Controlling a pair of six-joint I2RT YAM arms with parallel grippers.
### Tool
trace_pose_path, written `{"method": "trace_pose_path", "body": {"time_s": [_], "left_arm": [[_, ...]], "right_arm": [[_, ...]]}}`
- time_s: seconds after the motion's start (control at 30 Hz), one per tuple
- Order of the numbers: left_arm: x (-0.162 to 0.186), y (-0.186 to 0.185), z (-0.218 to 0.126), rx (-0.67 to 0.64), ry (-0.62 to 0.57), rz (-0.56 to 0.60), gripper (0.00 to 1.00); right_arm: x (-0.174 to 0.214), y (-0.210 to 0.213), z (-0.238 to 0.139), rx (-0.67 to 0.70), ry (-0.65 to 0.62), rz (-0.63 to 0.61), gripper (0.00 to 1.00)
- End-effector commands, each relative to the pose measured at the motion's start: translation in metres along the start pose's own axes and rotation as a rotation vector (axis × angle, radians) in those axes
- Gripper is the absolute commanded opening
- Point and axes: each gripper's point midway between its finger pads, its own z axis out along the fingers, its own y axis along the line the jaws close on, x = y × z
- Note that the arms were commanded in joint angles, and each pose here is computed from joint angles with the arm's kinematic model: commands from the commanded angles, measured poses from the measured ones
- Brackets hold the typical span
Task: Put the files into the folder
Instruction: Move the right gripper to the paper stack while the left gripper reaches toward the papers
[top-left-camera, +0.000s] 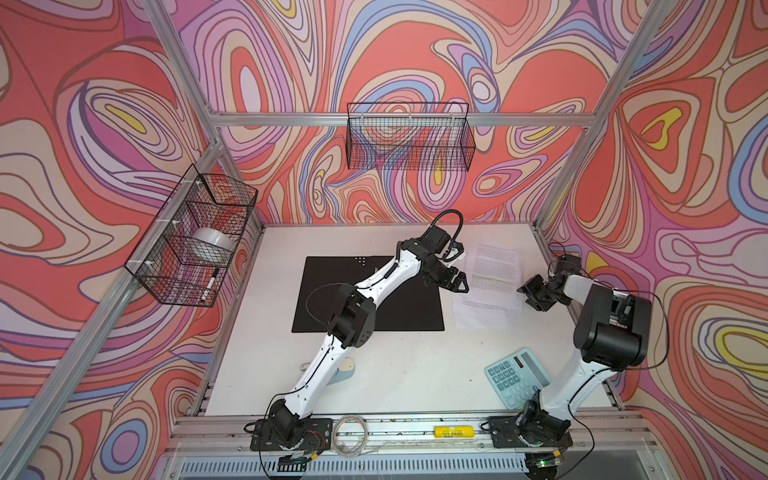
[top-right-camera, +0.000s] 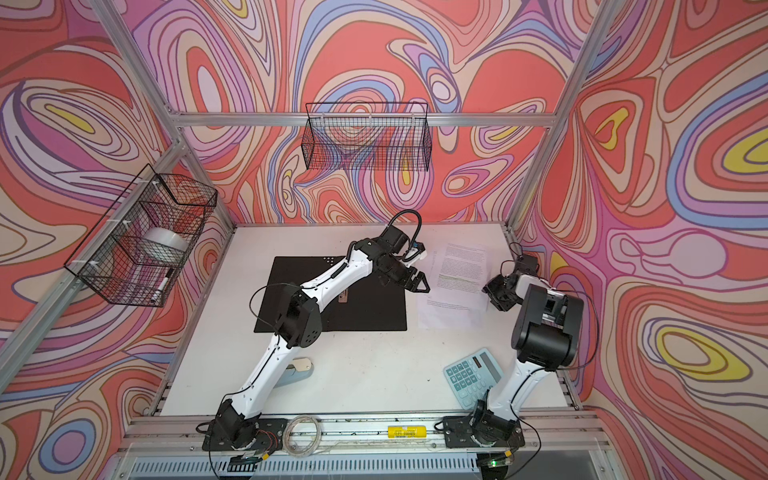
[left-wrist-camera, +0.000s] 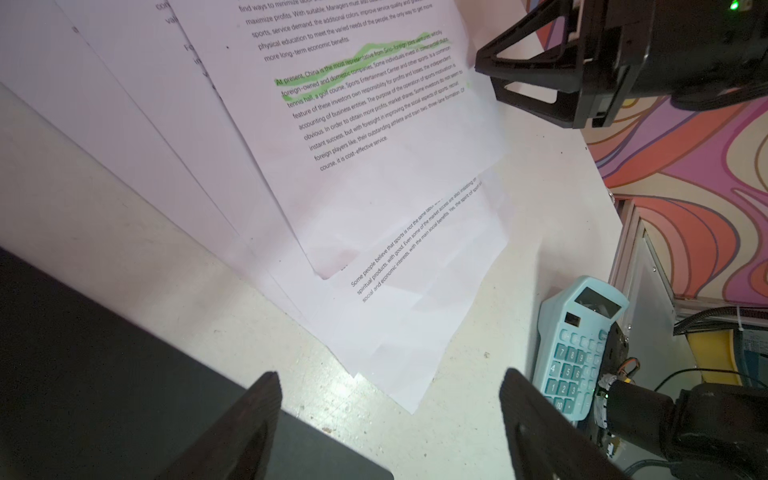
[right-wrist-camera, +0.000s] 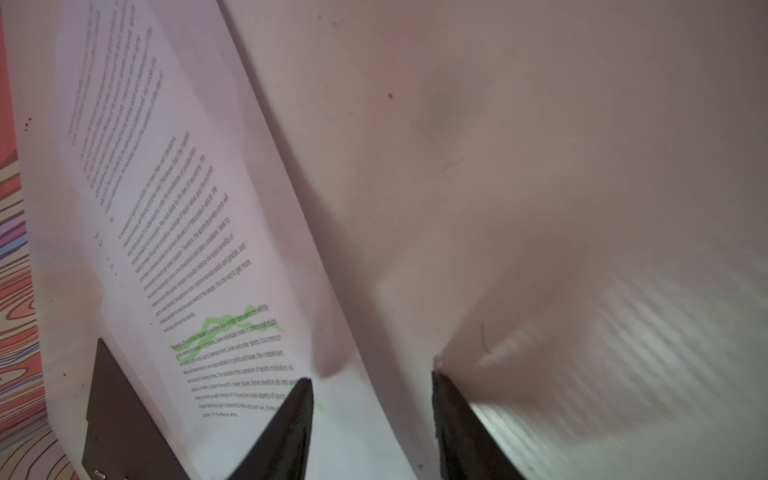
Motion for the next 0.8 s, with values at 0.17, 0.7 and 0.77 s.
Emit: {"method": "trace_pose_path", "body": {"time_s": [0.17,0.7,0.77], "left_arm": [[-0.013,0.009,0.025,0.028,-0.052,-0.020,0.81],[-0.009,0.023,0.047,0.021,-0.052,-0.046,0.78],[-0.007,0.023,0.049,0.020,-0.047,-0.045,0.78]], "right_arm": [[0.019,0.003,0.012,-0.113,0.073,0.054,0.47],[0.034,0.030,-0.010,-0.265,0.102,0.053,0.38],[0.035,0.034,-0.012,-0.290,0.105,0.048,0.36]]}}
